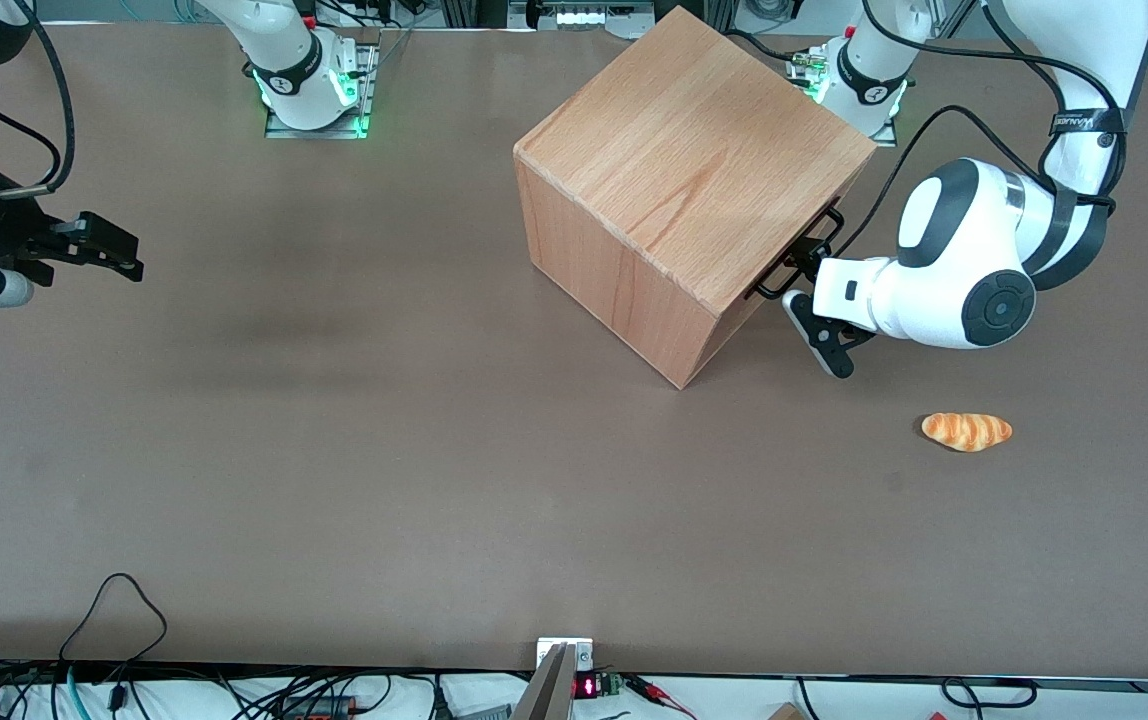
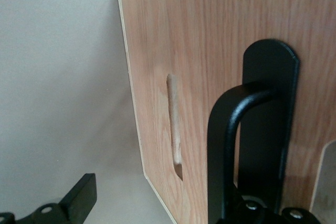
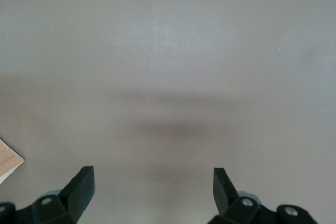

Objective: Open top drawer with left arm
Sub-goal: 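Pull the handle with the left gripper, sliding the drawer outward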

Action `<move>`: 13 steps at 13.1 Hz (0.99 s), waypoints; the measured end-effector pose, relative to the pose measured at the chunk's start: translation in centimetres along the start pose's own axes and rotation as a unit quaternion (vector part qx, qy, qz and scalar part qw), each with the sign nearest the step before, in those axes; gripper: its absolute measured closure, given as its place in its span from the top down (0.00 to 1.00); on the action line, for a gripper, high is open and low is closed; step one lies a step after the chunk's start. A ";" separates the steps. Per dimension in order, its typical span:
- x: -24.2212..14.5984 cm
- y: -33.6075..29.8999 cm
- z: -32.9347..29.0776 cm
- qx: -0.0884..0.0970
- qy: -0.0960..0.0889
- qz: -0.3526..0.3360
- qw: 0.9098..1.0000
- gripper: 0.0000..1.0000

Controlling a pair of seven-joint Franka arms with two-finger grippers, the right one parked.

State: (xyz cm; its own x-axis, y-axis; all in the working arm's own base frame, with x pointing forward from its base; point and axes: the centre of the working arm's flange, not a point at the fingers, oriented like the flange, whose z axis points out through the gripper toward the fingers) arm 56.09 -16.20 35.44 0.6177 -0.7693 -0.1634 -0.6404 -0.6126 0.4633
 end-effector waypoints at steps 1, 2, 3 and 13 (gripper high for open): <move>0.0 -0.1 0.0 0.000 0.001 0.000 1.000 1.00; -0.1 -0.1 -0.1 0.001 0.002 -0.001 1.000 1.00; -0.1 -0.3 -0.2 0.002 0.004 -0.003 1.000 1.00; -2.1 -4.8 -2.3 0.018 0.041 -0.030 0.999 1.00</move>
State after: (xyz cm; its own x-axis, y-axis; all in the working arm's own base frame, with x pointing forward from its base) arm 58.91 -11.27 35.55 0.6892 -0.7149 -0.1180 -0.6165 -0.6642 0.4228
